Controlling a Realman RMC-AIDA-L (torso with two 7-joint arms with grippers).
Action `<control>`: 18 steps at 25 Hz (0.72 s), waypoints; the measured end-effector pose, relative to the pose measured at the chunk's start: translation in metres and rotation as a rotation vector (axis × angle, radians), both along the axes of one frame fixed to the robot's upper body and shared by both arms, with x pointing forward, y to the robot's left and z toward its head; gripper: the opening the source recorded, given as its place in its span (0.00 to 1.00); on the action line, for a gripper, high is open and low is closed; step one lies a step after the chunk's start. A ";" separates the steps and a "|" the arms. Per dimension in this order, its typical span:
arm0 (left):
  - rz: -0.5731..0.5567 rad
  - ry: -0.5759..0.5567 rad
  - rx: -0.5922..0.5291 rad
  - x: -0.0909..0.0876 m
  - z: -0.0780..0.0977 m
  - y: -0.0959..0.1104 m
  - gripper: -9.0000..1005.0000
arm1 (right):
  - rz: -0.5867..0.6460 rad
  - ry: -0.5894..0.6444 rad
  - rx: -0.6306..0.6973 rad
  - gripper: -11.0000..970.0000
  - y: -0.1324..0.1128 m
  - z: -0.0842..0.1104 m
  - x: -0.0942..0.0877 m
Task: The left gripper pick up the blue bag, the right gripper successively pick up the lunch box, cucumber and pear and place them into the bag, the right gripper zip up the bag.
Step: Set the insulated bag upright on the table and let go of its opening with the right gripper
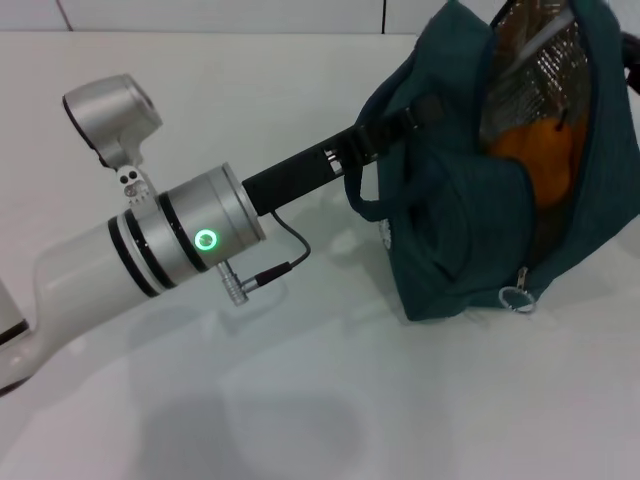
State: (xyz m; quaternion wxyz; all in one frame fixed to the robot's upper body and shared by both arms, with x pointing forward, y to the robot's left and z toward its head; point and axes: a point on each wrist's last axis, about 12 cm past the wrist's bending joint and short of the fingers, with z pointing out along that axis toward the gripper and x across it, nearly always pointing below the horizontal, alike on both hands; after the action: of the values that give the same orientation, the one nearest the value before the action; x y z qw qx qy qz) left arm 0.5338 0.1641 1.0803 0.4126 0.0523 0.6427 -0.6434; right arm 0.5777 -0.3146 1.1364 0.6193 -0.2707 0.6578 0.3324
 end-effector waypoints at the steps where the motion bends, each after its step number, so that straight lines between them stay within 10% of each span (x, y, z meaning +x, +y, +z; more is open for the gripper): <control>1: 0.001 0.003 -0.002 -0.002 -0.001 0.001 0.05 | 0.009 0.008 0.004 0.05 0.002 0.000 -0.001; 18: -0.023 0.054 0.011 -0.018 -0.015 0.001 0.05 | 0.051 0.081 -0.009 0.08 0.004 -0.008 -0.005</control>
State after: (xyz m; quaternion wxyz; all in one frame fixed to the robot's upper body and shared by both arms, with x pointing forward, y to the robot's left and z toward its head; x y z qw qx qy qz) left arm 0.5154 0.1646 1.0656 0.3873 0.0448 0.6564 -0.6458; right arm 0.5725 -0.3102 1.1283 0.5825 -0.2763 0.6765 0.3559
